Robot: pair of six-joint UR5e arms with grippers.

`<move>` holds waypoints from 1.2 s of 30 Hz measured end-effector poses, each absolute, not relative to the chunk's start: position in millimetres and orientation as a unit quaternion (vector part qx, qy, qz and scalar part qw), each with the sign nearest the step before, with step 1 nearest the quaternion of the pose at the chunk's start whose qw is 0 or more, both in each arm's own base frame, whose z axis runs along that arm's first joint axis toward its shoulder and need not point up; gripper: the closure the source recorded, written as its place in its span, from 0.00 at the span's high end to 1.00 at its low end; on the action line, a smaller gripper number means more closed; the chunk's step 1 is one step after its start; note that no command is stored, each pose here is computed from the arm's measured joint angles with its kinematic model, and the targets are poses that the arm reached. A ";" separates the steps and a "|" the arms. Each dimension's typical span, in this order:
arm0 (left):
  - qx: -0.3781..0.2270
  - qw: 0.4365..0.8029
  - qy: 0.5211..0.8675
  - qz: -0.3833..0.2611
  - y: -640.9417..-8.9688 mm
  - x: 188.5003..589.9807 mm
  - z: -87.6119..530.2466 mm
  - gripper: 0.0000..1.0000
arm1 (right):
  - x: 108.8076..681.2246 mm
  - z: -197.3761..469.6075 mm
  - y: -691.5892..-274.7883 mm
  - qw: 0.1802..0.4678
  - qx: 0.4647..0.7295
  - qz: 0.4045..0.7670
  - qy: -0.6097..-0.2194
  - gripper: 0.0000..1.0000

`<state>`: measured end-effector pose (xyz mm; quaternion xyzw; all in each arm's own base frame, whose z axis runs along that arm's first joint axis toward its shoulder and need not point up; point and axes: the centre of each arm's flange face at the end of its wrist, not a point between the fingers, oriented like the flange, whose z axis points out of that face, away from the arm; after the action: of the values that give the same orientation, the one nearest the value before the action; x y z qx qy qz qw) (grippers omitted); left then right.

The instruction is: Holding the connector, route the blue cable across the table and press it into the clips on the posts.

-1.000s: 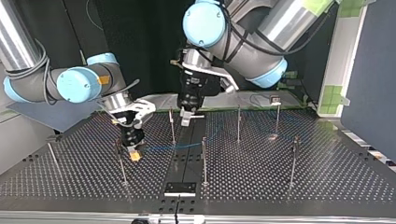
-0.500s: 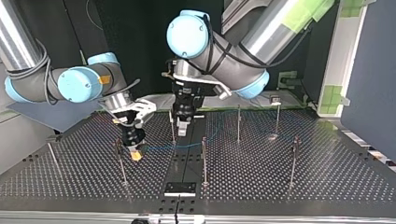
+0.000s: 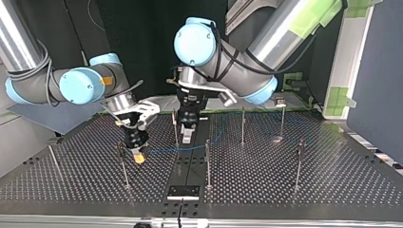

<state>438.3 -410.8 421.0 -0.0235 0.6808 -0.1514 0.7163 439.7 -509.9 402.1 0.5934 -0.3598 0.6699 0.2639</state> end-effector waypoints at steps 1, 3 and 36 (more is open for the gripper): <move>-0.024 0.717 0.680 -0.152 -410.3 439.3 421.3 1.00 | 439.6 402.0 -510.0 0.264 0.593 0.670 -0.360 0.00; -0.026 0.721 0.676 -0.153 -409.0 442.5 423.5 1.00 | 439.5 402.0 -510.1 0.264 0.593 0.670 -0.360 0.00; -0.030 0.716 0.689 -0.106 -434.5 524.3 404.9 1.00 | 438.0 402.0 -511.7 0.265 0.592 0.670 -0.361 0.00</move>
<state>524.3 -434.5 404.9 -0.0297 0.6892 -0.1062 0.7161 438.0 -511.7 402.0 0.5921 -0.3612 0.6697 0.2654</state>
